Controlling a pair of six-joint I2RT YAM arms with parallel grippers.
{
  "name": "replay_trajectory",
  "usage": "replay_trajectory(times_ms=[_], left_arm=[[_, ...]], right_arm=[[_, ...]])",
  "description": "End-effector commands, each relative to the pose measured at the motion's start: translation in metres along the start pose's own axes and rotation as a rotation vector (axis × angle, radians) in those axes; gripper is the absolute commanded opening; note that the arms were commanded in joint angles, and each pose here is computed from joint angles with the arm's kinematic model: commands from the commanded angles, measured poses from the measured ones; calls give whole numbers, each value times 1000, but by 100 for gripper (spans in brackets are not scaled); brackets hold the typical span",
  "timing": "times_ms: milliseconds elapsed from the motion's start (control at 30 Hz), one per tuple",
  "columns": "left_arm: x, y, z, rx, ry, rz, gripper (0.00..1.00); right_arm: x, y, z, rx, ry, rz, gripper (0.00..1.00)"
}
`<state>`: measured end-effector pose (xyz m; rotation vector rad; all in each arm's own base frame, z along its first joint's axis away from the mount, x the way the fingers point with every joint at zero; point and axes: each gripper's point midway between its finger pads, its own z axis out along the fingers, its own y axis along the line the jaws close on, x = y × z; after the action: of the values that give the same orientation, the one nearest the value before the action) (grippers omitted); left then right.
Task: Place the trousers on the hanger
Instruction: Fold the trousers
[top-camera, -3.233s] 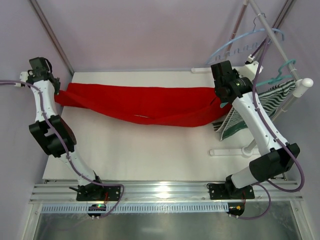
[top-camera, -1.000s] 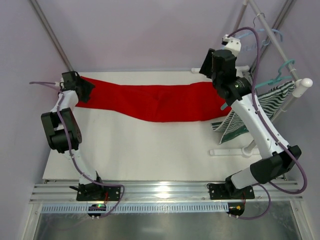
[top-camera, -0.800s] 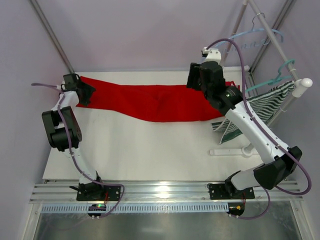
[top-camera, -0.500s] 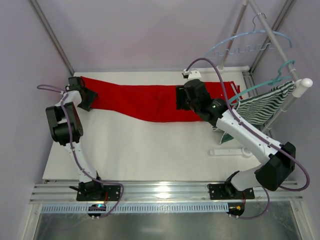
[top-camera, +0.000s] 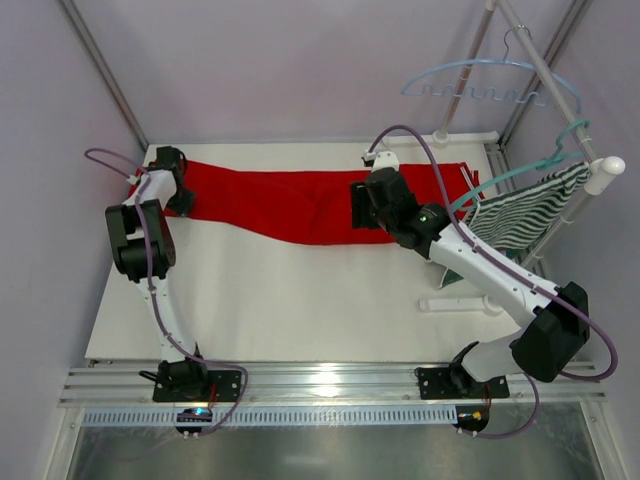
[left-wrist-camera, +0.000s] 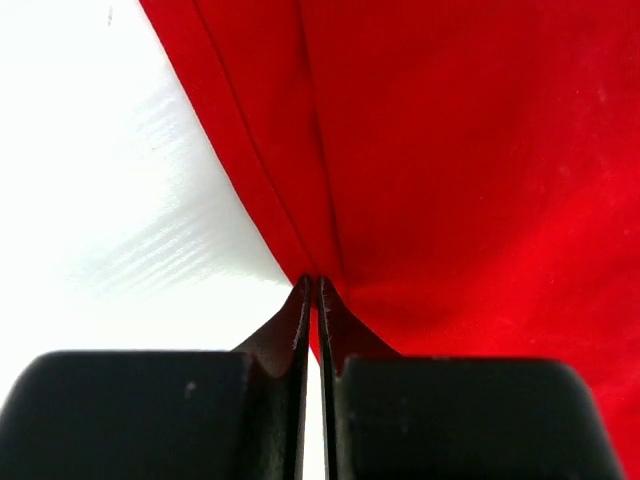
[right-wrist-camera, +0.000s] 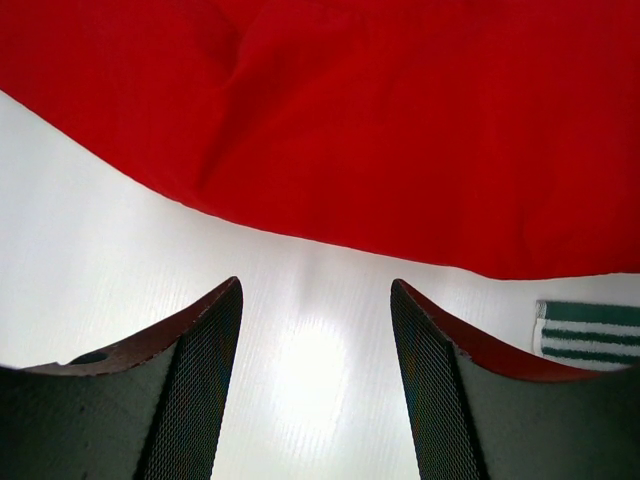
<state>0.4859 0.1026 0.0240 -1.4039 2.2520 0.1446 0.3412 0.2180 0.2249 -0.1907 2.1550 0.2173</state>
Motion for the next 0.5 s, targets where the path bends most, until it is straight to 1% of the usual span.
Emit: replay_trajectory(times_ms=[0, 133, 200, 233, 300, 333, 367, 400, 467], left_arm=[[-9, 32, 1, -141, -55, 67, 0], [-19, 42, -13, -171, -95, 92, 0], [-28, 50, -25, -193, -135, 103, 0], [-25, 58, -26, -212, -135, 110, 0], [-32, 64, -43, -214, -173, 108, 0], [-26, 74, -45, -232, -169, 117, 0], [-27, 77, -49, -230, -183, 111, 0], [-33, 80, -63, -220, -213, 100, 0], [-29, 92, -69, -231, -219, 108, 0]], right_arm=[[-16, -1, -14, -14, -68, 28, 64], [-15, -1, -20, -25, -74, 41, 64], [-12, -2, -22, -28, -75, 47, 64], [-12, -2, -24, -29, -77, 50, 64], [-11, -3, -25, -33, -76, 56, 64], [-11, -2, -26, -34, -76, 57, 64], [-9, -3, -25, -30, -73, 57, 64], [-8, -4, -24, -25, -65, 55, 64], [-3, -3, -21, -20, -41, 60, 64]])
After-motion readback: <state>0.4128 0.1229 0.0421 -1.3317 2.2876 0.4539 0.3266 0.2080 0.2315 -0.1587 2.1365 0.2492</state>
